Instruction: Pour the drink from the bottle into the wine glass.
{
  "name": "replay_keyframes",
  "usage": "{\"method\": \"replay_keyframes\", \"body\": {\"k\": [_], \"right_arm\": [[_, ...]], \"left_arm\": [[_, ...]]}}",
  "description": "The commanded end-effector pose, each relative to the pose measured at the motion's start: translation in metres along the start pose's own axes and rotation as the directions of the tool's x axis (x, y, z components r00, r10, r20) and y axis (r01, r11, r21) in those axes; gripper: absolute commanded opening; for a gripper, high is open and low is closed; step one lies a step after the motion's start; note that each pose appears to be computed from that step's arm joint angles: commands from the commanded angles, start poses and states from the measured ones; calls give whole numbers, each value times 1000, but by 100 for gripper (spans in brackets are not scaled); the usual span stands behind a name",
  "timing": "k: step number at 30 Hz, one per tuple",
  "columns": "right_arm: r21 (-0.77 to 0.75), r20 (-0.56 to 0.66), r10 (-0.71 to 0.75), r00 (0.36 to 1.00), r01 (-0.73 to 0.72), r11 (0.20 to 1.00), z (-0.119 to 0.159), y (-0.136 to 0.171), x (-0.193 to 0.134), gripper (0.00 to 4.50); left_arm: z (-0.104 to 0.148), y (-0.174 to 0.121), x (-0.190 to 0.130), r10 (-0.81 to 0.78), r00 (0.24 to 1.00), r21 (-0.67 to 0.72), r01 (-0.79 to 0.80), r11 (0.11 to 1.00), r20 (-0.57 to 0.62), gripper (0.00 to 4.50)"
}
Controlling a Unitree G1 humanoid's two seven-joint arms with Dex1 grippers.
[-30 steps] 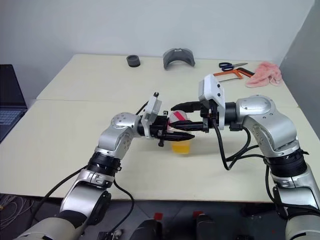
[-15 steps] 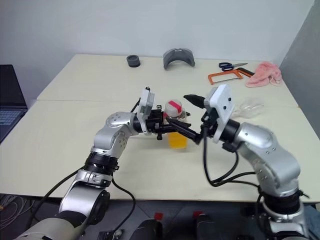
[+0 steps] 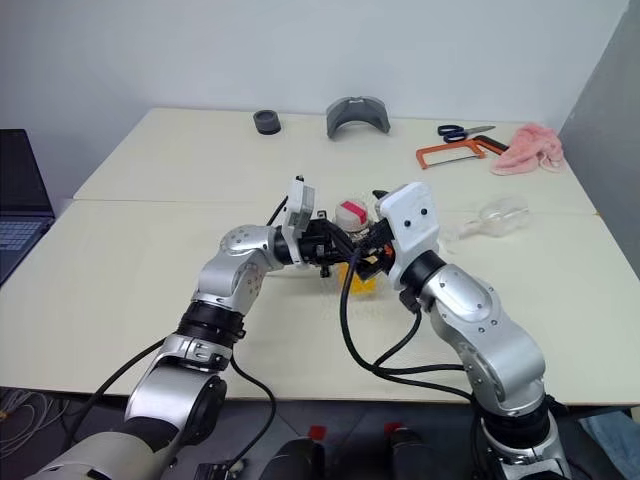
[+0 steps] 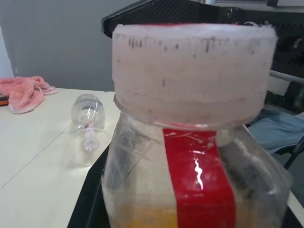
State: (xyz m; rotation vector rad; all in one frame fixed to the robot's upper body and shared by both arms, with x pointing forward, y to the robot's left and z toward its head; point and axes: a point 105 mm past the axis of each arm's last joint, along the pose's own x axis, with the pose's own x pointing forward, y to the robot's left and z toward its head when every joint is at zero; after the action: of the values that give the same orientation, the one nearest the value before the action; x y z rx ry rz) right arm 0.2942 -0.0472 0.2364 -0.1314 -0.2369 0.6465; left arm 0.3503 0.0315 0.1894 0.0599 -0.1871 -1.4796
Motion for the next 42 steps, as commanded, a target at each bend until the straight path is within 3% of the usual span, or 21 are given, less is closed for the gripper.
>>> {"method": "replay_keyframes", "body": {"k": [1, 4, 6, 12, 13, 17, 20, 22, 25, 28, 31, 32, 36, 39, 42], "right_arm": [[-7, 41, -18, 999, 18, 1000, 11, -1, 1, 434], [-1, 41, -8, 999, 8, 1000, 11, 0, 2, 434], [3, 35, -4, 999, 4, 1000, 9, 1, 3, 397], [17, 32, 35, 999, -36, 999, 6, 6, 2, 196], [21, 29, 47, 998, -47, 999, 5, 7, 2, 184], [26, 49, 97, 994, -98, 995, 7, 7, 4, 185], [-66, 79, 328, 941, -324, 944, 17, 9, 2, 185], [-151, 2, 536, 844, -530, 835, 16, 8, -1, 185], [-135, -150, 726, 672, -741, 658, 7, 0, -8, 185], [-82, -186, 777, 602, -797, 598, 5, -7, -9, 185], [-43, -225, 780, 584, -806, 591, -1, -10, -11, 185], [-49, -215, 758, 615, -782, 621, 0, -14, -10, 185], [-106, -122, 626, 770, -637, 763, 14, -32, -9, 317], [-116, -69, 533, 843, -538, 835, 24, -36, -19, 428], [-77, -16, 418, 908, -418, 905, 29, -29, -28, 450]], "left_arm": [[15, 2, 4, -15, 1000, 66, 14, 998, 21, 170], [14, 3, 3, -12, 1000, 70, 11, 997, 15, 170], [14, 3, 3, -11, 1000, 73, 10, 997, 14, 170], [13, 2, 2, -15, 1000, 77, 14, 997, 9, 170], [13, 2, 2, -16, 1000, 77, 15, 997, 10, 169], [13, 1, 2, -31, 1000, 75, 30, 997, 6, 169], [13, -5, 3, -81, 997, 64, 81, 995, -5, 169], [13, -9, 2, -121, 992, 59, 122, 991, -22, 169], [13, -14, 1, -166, 985, 59, 169, 984, -44, 169], [13, -16, 1, -179, 983, 60, 182, 982, -49, 169], [14, -17, 0, -173, 984, 58, 175, 983, -47, 169], [14, -16, 0, -168, 985, 58, 171, 984, -46, 169], [16, -12, -1, -122, 992, 59, 124, 991, -30, 169], [17, -6, -1, -77, 997, 64, 78, 995, -14, 169], [16, -1, 0, -35, 999, 80, 35, 996, -8, 169]]}}
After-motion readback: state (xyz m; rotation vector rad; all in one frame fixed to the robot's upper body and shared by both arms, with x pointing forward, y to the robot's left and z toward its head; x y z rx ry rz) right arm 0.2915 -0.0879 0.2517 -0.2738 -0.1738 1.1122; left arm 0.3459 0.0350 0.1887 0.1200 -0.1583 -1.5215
